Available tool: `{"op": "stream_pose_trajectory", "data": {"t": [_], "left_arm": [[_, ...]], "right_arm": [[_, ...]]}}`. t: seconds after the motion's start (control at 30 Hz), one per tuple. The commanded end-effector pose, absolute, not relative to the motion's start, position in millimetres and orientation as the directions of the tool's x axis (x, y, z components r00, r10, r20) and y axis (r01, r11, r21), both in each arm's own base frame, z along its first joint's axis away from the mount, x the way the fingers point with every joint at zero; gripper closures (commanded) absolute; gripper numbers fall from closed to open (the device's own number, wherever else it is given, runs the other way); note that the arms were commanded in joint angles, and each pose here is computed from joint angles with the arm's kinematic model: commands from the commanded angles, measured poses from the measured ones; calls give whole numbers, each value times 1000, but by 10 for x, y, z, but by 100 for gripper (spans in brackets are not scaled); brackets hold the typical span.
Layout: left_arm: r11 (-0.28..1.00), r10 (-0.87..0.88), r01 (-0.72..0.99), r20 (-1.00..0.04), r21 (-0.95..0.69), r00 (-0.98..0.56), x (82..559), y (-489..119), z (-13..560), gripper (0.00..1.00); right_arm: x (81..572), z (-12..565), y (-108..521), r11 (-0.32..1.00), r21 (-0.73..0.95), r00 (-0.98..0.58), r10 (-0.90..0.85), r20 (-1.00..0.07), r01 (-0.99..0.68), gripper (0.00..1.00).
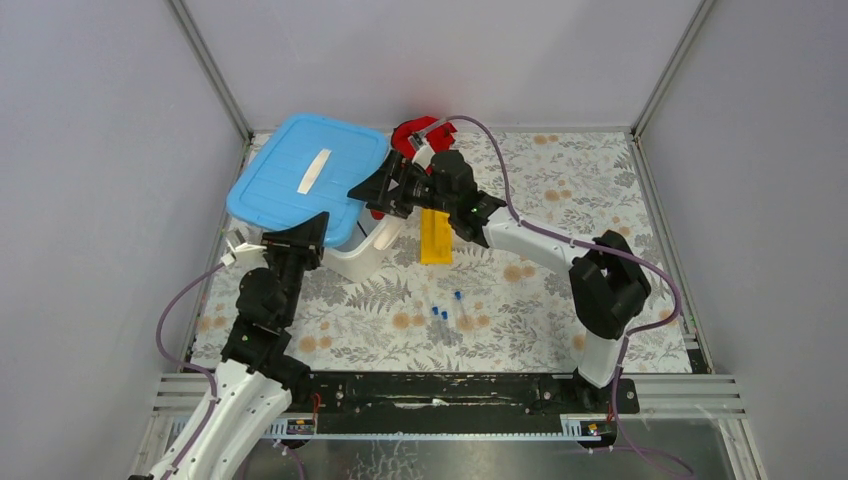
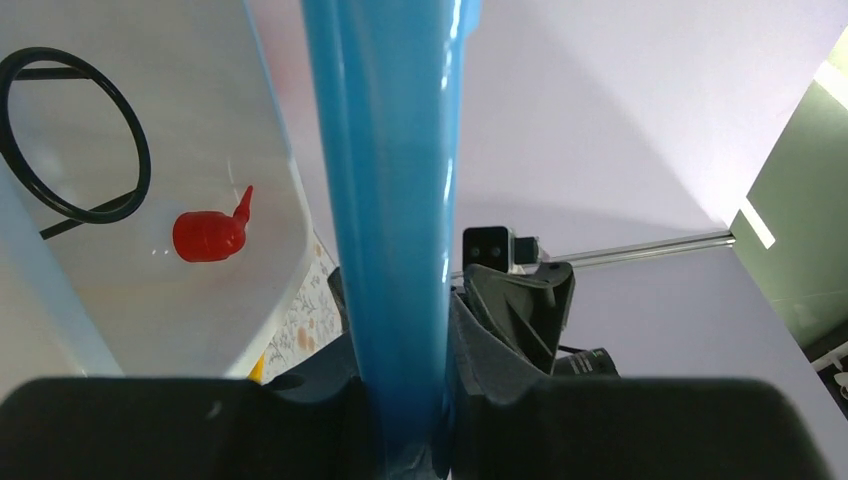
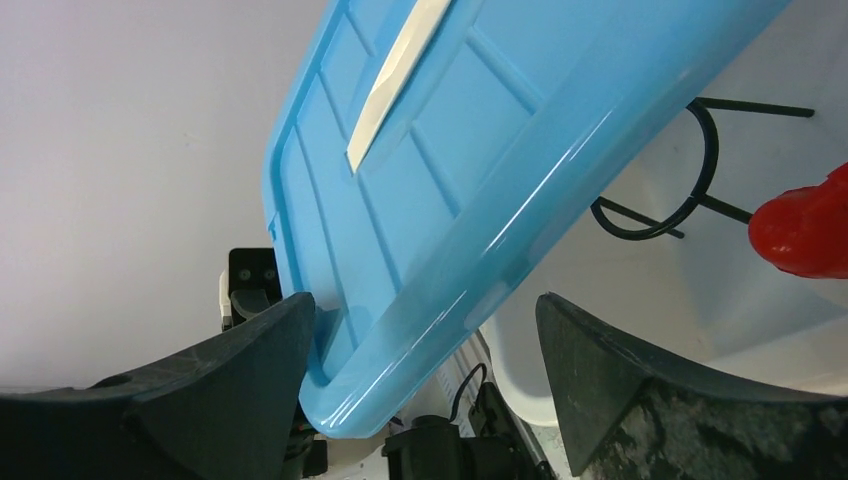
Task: Organize the chemistry lab equipment
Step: Adjust the storage box lid.
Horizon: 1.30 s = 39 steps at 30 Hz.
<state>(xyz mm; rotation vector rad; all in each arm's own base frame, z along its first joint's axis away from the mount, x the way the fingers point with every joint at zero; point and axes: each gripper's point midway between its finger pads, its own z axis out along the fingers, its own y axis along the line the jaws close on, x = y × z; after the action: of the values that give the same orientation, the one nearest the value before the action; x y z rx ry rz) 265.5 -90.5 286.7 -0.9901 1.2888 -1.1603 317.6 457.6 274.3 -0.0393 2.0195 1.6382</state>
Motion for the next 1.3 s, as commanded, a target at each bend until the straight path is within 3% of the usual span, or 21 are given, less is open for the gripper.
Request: {"op": "stream_pose_trajectory", "data": {"t": [0.0,0.3,0.53,0.67,0.77,0.9,1.07,1.27], "left_arm": [[147,-982,224,-170,-963,-87,2600,-985,3280,100],[152,-975,222,-182,-963,-124,2620,-1066,3270,100],[170,-960,191,-206,-967,-188,2658,-1194,3205,100],[205,-953,162,-235,-965,-194,2646,-1194,3099,97],[226,-952,153,-251,-962,-177,2601,-1140,3070,86],[262,-951,154,-282,-953,-125,2522,-1014,3141,59],[334,-935,130,-346,-934,-82,2446,-893,3244,33],[399,-915,87,-402,-913,-30,2403,-751,3247,15]], "right_arm": [[3153,3048,4651,138,913,-875,263,-407,-383,14],[3166,2969,4744,69,928,-900,226,-372,-366,28],[3220,2975,4695,35,932,-907,218,-360,-361,69],[3279,3016,4601,11,939,-914,226,-338,-345,76],[3298,3077,4558,-3,935,-914,215,-345,-353,76],[3382,3120,4472,6,930,-909,209,-360,-367,78],[3493,3130,4363,24,923,-906,182,-382,-385,83],[3641,3139,4177,53,905,-894,141,-425,-422,84]]}}
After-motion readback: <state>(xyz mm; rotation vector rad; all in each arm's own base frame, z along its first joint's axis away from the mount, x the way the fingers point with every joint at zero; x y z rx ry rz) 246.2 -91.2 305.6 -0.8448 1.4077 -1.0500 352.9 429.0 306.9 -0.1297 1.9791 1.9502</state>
